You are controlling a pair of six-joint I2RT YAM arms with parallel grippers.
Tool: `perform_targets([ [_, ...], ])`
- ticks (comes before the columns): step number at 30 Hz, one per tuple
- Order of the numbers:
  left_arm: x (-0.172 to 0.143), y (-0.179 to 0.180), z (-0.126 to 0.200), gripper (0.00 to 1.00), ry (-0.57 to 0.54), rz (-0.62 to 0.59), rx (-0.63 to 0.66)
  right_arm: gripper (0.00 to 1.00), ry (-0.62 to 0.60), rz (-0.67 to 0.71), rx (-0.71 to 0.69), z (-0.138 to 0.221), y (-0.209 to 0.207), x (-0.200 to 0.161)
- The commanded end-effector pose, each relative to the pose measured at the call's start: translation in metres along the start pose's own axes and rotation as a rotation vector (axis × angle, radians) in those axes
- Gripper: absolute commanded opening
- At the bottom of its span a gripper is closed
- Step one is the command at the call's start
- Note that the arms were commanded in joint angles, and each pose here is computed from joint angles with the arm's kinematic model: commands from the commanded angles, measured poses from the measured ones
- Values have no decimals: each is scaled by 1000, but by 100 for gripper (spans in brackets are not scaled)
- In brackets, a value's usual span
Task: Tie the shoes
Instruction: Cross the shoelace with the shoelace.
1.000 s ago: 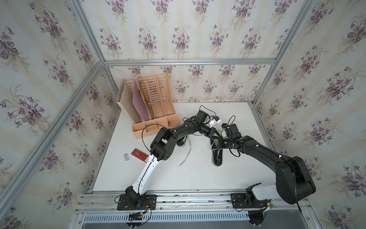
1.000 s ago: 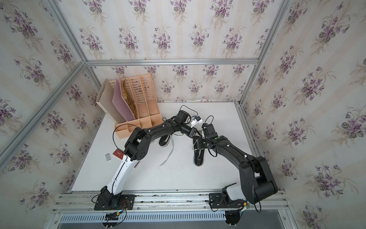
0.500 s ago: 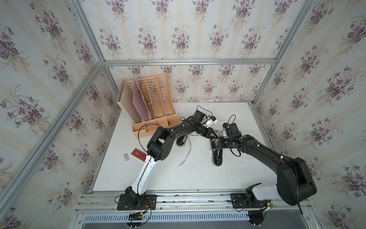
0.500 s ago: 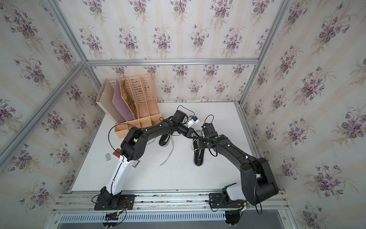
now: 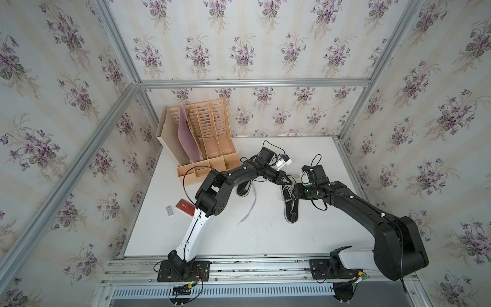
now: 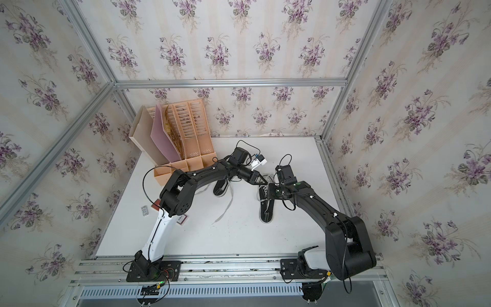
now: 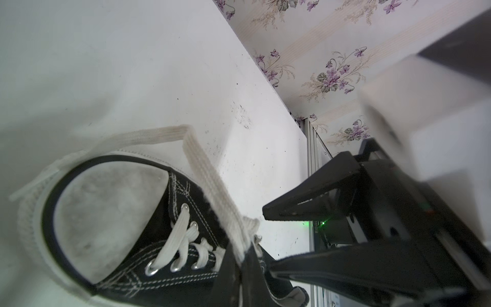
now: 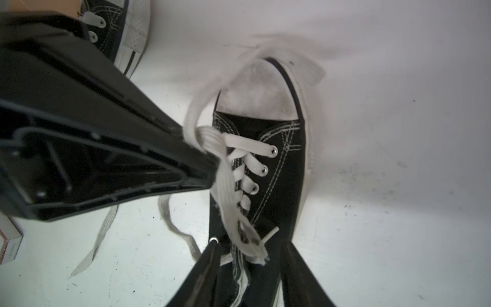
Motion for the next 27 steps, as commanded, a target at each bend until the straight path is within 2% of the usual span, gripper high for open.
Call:
perform_targets([
  [1, 7, -5, 2, 1, -19, -23, -10, 41, -30, -106, 80, 7, 0, 7],
  [5, 7, -6, 3, 1, -15, -30, -5, 41, -76, -311, 189, 24, -15, 19],
  [10, 5, -7, 4, 1, -10, -35, -4, 36, 0, -695, 259, 27, -38, 8],
  [14, 5, -8, 5, 1, -9, -39, -1, 33, 51, -904, 349, 24, -33, 1],
  [18, 4, -7, 4, 1, -6, -41, -4, 33, 73, -982, 389, 21, -29, 5],
  [20, 4, -8, 5, 1, -7, -46, -5, 34, 127, -1018, 376, 13, -29, 3],
  [23, 3, -8, 6, 1, -6, -47, -4, 33, 199, -1033, 380, 1, -26, 1],
  [27, 2, -9, 7, 1, -4, -49, -4, 32, 211, -1028, 367, -4, -26, 6],
])
Point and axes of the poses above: each gripper's point midway between its finger pads, its own z axis back along the fingers, its own y axis along the line the jaws close on, x = y × z, the point moved 2 cm from there along z, back along the fingers, and after that the axes turned 11 degrees about -z, right-handed, at the moved point
